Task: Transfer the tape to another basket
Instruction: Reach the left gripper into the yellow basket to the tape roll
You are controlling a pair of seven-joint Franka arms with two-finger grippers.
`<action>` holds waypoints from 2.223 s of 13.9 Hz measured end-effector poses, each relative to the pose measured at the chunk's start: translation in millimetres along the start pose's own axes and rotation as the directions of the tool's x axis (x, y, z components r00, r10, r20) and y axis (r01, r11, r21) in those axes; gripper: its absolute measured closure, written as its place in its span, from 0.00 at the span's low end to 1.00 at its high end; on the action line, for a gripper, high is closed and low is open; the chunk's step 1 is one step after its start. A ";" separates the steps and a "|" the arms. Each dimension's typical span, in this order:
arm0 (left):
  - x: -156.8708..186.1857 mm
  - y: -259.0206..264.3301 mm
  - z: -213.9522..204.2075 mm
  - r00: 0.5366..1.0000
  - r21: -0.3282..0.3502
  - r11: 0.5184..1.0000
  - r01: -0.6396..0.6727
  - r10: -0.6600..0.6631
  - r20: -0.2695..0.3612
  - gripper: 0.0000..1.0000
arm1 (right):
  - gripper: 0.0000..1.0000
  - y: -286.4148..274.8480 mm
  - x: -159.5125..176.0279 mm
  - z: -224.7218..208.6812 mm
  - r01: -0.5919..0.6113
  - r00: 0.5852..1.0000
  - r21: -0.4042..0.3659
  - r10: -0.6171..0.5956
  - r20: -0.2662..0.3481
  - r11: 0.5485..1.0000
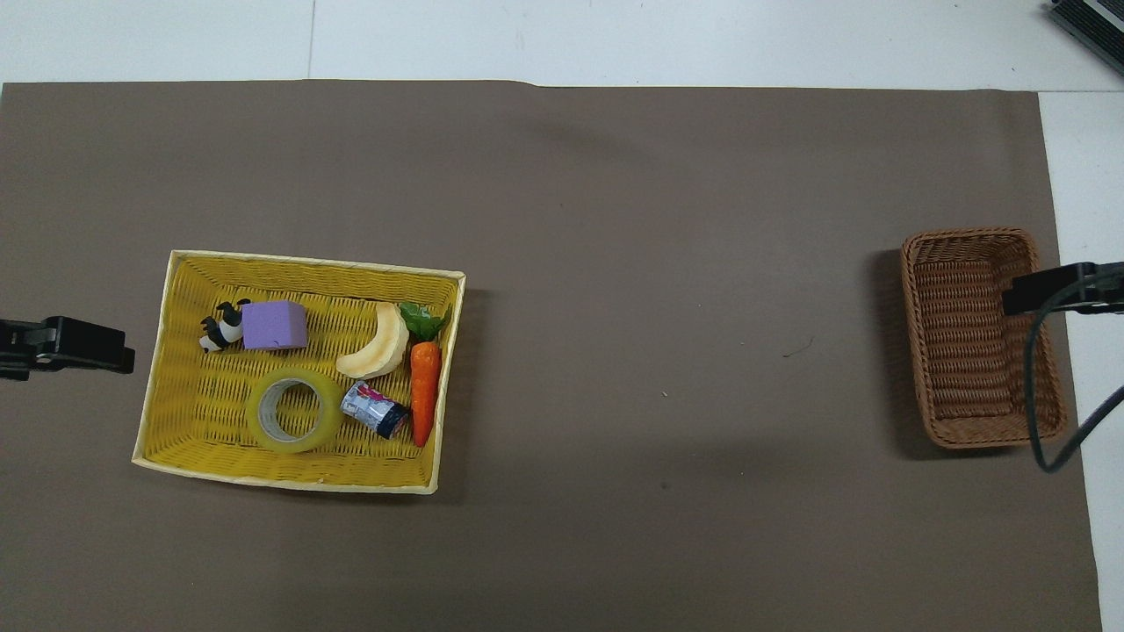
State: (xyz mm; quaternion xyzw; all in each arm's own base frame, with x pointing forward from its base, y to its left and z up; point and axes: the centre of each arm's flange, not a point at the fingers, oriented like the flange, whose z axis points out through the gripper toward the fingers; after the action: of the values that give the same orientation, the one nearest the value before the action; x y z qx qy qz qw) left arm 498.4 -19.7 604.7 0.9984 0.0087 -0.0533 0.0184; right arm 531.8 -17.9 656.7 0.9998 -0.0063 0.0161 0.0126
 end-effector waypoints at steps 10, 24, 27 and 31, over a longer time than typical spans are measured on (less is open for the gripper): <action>-6.5 -6.3 124.6 0.996 0.001 0.999 0.051 -0.050 -0.079 0.00 | 0.00 0.0 0.0 0.0 0.000 1.000 0.000 0.000 0.000 1.000; -30.4 -0.2 287.5 0.994 0.004 0.998 0.058 -0.058 -0.091 0.14 | 0.00 0.0 0.0 0.0 0.000 1.000 0.000 0.000 0.000 1.000; -27.9 6.5 306.5 0.996 0.005 0.999 0.050 -0.050 -0.078 0.51 | 0.00 0.0 0.0 0.0 0.000 1.000 0.000 0.000 0.000 1.000; -23.6 8.7 293.9 0.998 0.006 0.999 0.047 -0.047 -0.049 0.71 | 0.00 0.0 0.0 0.0 0.000 1.000 0.000 0.000 0.000 1.000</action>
State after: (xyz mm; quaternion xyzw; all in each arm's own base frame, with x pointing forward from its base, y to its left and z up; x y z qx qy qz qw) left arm 444.0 -39.8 315.5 0.9990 0.0325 -0.0294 0.0132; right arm 531.8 -17.9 656.7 0.9998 -0.0063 0.0161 0.0126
